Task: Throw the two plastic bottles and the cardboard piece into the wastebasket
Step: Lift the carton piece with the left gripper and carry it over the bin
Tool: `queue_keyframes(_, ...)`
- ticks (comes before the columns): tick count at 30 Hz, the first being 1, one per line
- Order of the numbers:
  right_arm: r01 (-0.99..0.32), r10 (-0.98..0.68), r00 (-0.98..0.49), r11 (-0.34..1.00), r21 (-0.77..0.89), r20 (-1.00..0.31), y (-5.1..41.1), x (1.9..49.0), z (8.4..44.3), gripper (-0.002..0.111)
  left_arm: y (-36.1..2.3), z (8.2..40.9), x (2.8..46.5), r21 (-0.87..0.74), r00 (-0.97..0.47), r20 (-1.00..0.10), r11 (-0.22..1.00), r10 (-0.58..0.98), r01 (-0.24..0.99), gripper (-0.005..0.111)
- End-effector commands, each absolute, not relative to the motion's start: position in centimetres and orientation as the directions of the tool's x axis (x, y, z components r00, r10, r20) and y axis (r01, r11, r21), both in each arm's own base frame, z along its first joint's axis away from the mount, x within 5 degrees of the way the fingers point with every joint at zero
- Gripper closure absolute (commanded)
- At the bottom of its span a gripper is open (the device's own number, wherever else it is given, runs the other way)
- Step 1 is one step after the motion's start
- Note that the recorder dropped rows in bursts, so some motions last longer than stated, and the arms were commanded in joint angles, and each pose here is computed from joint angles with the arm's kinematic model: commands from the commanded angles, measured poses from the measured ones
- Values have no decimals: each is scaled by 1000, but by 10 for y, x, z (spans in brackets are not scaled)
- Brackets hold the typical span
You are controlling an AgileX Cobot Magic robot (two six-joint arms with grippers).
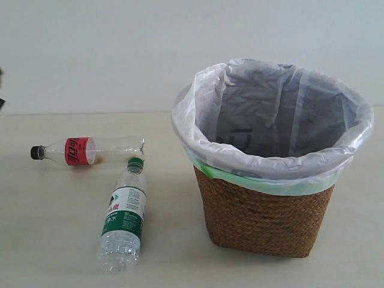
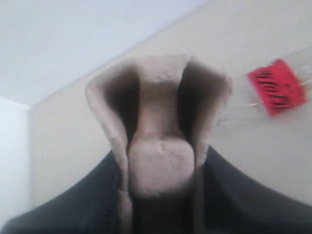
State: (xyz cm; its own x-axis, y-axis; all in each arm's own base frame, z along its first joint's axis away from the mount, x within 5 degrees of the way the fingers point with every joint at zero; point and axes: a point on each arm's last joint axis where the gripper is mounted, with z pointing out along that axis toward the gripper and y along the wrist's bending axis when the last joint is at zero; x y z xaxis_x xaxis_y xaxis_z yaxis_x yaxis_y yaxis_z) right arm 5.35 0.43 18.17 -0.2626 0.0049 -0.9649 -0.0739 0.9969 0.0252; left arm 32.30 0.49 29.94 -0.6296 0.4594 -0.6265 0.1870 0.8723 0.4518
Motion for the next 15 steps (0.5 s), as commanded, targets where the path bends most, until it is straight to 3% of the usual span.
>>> queue_keyframes(1,-68,-4,-251,998,13,-968,4,53,182,108,28,335,316,563,-687,-614,825,388,-38,103)
queue_keyframes(6,-68,-4,-251,998,13,-968,4,53,182,108,22,335,317,488,-676,-661,871,327,-56,103)
queue_keyframes(10,-68,-4,-251,998,13,-968,4,53,182,108,6,326,326,266,-636,-750,963,179,-42,103)
queue_keyframes(12,-68,-4,-251,998,13,-968,4,53,182,108,-7,319,331,148,-633,-766,989,111,-5,103)
queue_keyframes(15,-68,-4,-251,998,13,-968,4,53,182,108,-38,311,338,97,-609,-775,984,170,152,103)
